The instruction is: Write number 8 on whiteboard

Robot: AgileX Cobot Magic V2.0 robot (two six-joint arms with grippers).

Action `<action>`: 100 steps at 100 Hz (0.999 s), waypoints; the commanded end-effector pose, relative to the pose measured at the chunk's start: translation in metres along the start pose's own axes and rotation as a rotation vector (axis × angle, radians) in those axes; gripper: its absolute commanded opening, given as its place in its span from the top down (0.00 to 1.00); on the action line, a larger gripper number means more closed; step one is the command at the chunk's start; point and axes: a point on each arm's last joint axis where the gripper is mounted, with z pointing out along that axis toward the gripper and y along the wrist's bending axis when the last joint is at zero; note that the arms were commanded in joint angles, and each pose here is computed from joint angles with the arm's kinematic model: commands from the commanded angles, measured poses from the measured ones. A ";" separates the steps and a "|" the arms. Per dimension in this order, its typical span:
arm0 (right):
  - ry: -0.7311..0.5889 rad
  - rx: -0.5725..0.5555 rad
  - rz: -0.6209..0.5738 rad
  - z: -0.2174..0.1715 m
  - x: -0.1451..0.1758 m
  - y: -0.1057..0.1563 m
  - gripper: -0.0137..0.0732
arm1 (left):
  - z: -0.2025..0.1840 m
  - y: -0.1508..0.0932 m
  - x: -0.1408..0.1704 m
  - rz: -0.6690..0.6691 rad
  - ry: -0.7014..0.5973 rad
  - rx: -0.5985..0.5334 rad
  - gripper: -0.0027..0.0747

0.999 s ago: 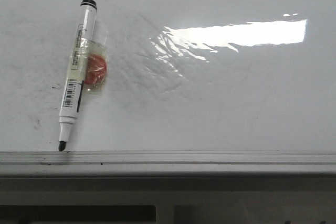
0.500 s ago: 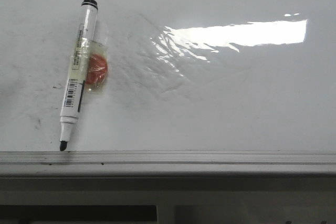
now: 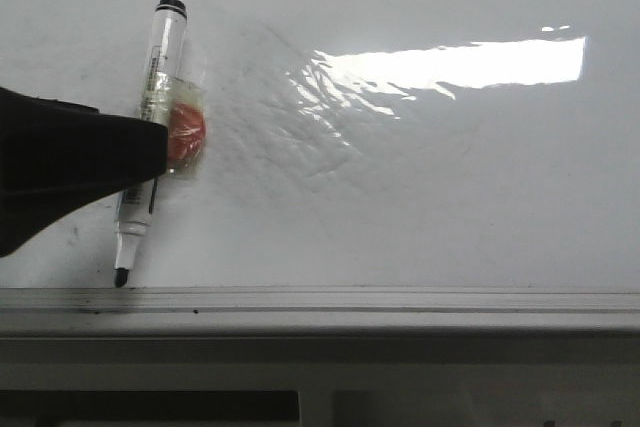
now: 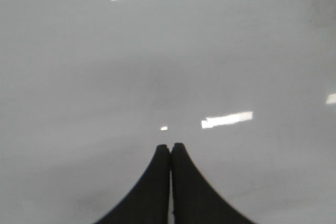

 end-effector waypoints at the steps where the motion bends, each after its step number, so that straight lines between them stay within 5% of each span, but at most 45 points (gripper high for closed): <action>1: -0.089 -0.014 0.000 -0.002 -0.018 0.002 0.92 | 0.005 -0.003 -0.012 -0.015 -0.082 0.009 0.40; 15: -0.084 -0.023 -0.002 -0.002 -0.017 0.003 0.92 | 0.010 -0.002 -0.005 -0.002 -0.043 0.003 0.51; 39: -0.050 -0.088 -0.018 -0.002 -0.014 0.008 0.92 | 0.017 0.000 0.006 -0.002 0.021 -0.012 1.00; 74: 0.063 -0.350 -0.232 -0.001 -0.036 0.035 0.92 | 0.014 -0.011 -0.007 0.100 -0.036 0.089 0.99; 100: 0.144 -0.683 -0.336 0.008 -0.070 0.092 0.84 | 0.018 -0.026 -0.039 0.280 -0.040 0.191 0.99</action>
